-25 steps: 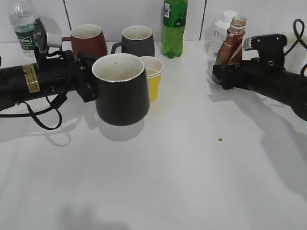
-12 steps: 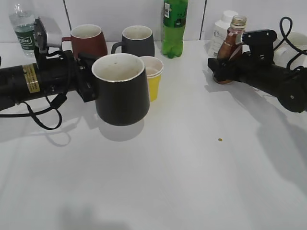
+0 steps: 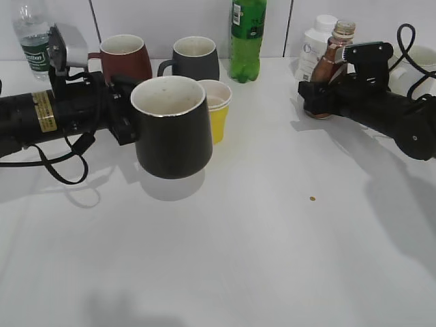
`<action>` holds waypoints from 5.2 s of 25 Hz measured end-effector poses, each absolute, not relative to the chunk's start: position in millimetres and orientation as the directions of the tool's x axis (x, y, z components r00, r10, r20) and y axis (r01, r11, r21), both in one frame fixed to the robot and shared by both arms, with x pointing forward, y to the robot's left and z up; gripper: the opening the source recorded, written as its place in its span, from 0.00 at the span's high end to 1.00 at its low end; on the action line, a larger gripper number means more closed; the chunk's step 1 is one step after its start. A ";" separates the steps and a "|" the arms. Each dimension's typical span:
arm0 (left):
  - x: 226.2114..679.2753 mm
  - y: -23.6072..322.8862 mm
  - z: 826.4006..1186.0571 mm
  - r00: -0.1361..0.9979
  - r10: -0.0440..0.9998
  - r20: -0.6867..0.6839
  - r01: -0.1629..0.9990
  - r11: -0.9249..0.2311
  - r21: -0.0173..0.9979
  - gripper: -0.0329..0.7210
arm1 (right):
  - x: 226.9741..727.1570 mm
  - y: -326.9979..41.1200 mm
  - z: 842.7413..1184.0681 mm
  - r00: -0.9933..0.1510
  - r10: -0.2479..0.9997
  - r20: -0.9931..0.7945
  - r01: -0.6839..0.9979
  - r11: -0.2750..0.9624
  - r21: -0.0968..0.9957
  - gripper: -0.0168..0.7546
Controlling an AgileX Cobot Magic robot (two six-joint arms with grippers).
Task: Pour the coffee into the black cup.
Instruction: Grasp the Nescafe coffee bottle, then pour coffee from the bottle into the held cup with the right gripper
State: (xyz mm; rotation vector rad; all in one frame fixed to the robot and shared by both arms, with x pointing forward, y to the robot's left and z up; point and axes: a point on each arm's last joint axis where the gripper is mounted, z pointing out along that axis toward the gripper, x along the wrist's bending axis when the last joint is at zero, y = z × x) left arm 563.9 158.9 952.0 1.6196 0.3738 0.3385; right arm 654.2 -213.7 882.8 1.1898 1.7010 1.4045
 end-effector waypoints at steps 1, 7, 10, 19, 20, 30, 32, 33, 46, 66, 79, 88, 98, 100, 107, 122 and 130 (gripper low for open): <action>563.9 158.9 952.0 0.901 0.435 -0.004 0.039 -0.070 0.997 0.88 | 654.2 -213.7 882.9 -0.398 0.914 0.077 0.248 0.026 0.968 0.29; 563.9 158.9 952.0 0.901 0.434 -0.004 0.039 -0.071 0.997 0.88 | 654.3 -213.5 883.6 -0.390 0.913 0.118 0.257 -0.014 0.966 0.29; 562.7 158.4 951.3 0.907 0.421 0.002 0.035 -0.081 0.996 0.88 | 651.1 -213.5 884.3 -0.383 0.910 0.158 0.273 -0.052 0.961 0.29; 553.0 139.8 949.6 0.934 0.357 0.004 0.035 -0.102 0.994 0.88 | 606.3 -208.9 935.5 -0.523 0.850 0.059 0.196 0.052 0.979 0.29; 550.5 134.8 949.1 0.939 0.344 0.003 0.036 -0.107 0.994 0.88 | 601.2 -208.1 941.2 -0.542 0.839 0.041 0.181 0.069 0.981 0.29; 548.2 91.8 970.4 0.966 0.246 0.082 -0.061 -0.091 0.994 0.88 | 540.7 -208.3 1002.7 -0.638 0.757 -0.145 -0.005 0.184 0.983 0.29; 548.9 82.6 974.7 0.967 0.240 0.091 -0.069 -0.100 0.993 0.88 | 531.0 -208.4 1017.7 -0.644 0.730 -0.230 -0.077 0.237 0.969 0.29; 548.1 77.3 976.9 0.968 0.231 0.098 -0.076 -0.102 0.992 0.88 | 527.4 -208.5 1023.5 -0.642 0.720 -0.264 -0.109 0.256 0.961 0.29; 534.9 45.9 983.8 0.974 0.215 0.076 -0.061 -0.076 0.995 0.88 | 502.0 -210.6 1064.3 -0.528 0.581 -0.620 -0.402 0.472 0.785 0.29; 529.3 31.2 981.1 0.968 0.245 0.063 -0.034 -0.121 0.992 0.88 | 501.3 -209.9 1062.5 -0.298 0.281 -0.912 -0.601 0.687 0.408 0.29; 525.8 30.4 980.2 0.975 0.203 0.087 -0.060 -0.135 0.989 0.88 | 503.3 -212.4 1059.1 -0.214 0.145 -0.966 -0.610 0.752 0.248 0.29; 529.9 29.9 984.4 0.963 0.266 0.036 -0.015 -0.080 0.997 0.88 | 503.3 -212.5 1059.0 -0.193 0.118 -0.974 -0.616 0.758 0.214 0.29; 522.3 21.9 984.8 0.970 0.240 0.034 -0.016 -0.074 0.997 0.88 | 503.3 -212.5 1058.9 -0.176 0.096 -0.980 -0.622 0.761 0.186 0.29; 522.3 21.9 984.8 0.970 0.240 0.034 -0.016 -0.074 0.997 0.88 | 503.3 -212.5 1058.9 -0.173 0.092 -0.981 -0.623 0.761 0.182 0.29; 522.1 21.8 984.7 0.971 0.237 0.036 -0.018 -0.076 0.997 0.88 | 503.3 -212.5 1058.9 -0.164 0.081 -0.983 -0.625 0.762 0.167 0.29; 522.1 21.8 984.8 0.971 0.237 0.036 -0.018 -0.075 0.997 0.88 | 503.3 -212.5 1058.9 -0.136 0.047 -0.990 -0.632 0.765 0.123 0.29; 519.6 21.3 983.1 0.977 0.208 0.057 -0.038 -0.097 0.995 0.88 | 503.3 -212.5 1058.9 -0.118 0.026 -0.993 -0.635 0.766 0.096 0.29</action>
